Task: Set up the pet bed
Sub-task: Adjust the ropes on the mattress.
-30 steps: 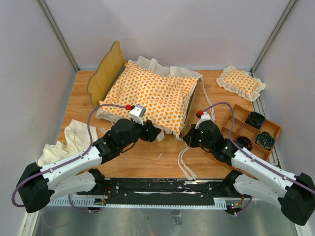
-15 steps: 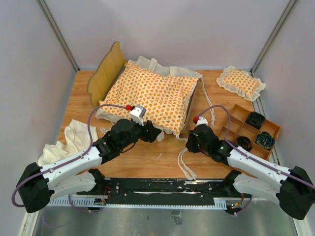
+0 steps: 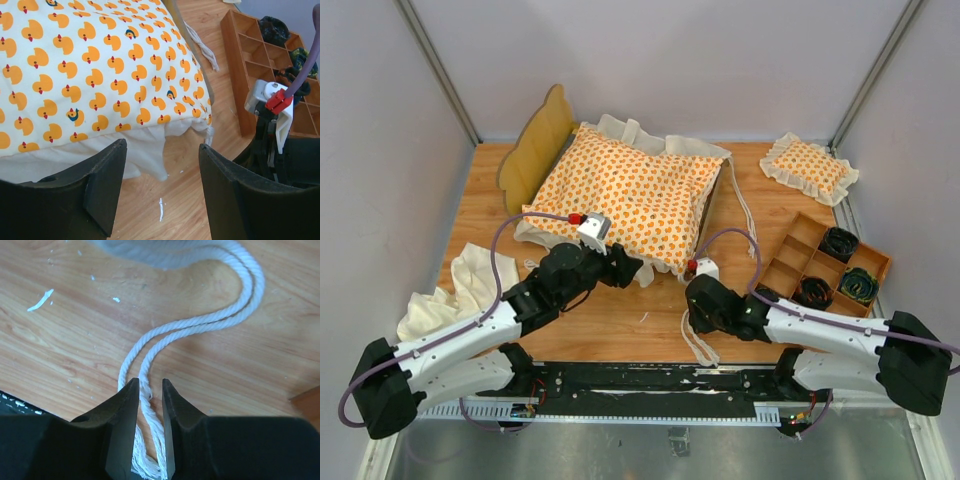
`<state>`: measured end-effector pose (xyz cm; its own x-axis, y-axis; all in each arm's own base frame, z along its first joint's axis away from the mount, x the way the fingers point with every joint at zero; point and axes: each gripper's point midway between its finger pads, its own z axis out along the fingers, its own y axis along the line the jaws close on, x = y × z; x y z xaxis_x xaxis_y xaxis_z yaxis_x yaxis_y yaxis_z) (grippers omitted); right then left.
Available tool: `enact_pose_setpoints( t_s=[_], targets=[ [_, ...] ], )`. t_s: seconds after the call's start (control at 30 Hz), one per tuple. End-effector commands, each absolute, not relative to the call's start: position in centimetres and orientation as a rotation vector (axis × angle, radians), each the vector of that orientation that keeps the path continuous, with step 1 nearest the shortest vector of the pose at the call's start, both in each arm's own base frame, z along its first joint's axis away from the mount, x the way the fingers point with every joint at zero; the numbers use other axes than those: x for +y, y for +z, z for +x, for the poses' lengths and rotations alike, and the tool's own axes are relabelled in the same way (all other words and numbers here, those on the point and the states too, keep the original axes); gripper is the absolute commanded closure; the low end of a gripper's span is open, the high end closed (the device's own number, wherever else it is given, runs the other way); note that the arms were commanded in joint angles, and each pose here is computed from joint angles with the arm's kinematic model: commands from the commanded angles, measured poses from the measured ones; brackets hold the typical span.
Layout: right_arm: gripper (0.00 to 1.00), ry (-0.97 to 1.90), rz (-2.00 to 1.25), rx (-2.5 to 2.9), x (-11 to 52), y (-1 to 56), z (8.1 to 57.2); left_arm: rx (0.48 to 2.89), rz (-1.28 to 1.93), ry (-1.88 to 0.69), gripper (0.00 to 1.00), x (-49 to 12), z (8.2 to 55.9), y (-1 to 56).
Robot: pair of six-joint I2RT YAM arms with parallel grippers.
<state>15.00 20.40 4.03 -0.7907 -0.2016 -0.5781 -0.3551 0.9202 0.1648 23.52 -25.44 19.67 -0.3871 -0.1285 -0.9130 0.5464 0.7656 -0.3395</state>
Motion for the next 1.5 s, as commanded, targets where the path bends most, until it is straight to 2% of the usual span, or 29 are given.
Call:
enact_pose_setpoints(
  t_s=[0.0,0.47,0.53,0.63,0.77,0.97,1.47],
  targets=[
    [0.73,0.351,-0.470,2.484,21.3,4.6,14.5,1.805,0.318,-0.718,0.36,-24.8,23.6,20.3],
    [0.74,0.204,-0.580,2.559,21.1,1.7,13.8,1.809,0.309,-0.721,0.36,-24.5,23.4,20.2],
    [0.79,0.151,-0.600,2.568,20.6,1.4,13.9,1.811,0.306,-0.720,0.36,-24.5,23.4,20.1],
    [0.97,0.046,-0.600,2.541,19.5,2.0,14.6,1.812,0.303,-0.718,0.36,-24.4,23.4,20.1],
    [1.00,-0.029,-0.538,2.437,17.9,5.9,16.2,1.806,0.303,-0.730,0.36,-24.4,23.2,20.5],
    [1.00,0.205,-0.426,2.209,19.0,14.4,17.8,1.782,0.304,-0.789,0.36,-24.9,22.7,21.4],
    [1.00,0.441,-0.344,1.859,18.7,27.2,18.7,1.776,0.432,-0.877,0.38,-27.0,21.6,20.2]
  ],
)
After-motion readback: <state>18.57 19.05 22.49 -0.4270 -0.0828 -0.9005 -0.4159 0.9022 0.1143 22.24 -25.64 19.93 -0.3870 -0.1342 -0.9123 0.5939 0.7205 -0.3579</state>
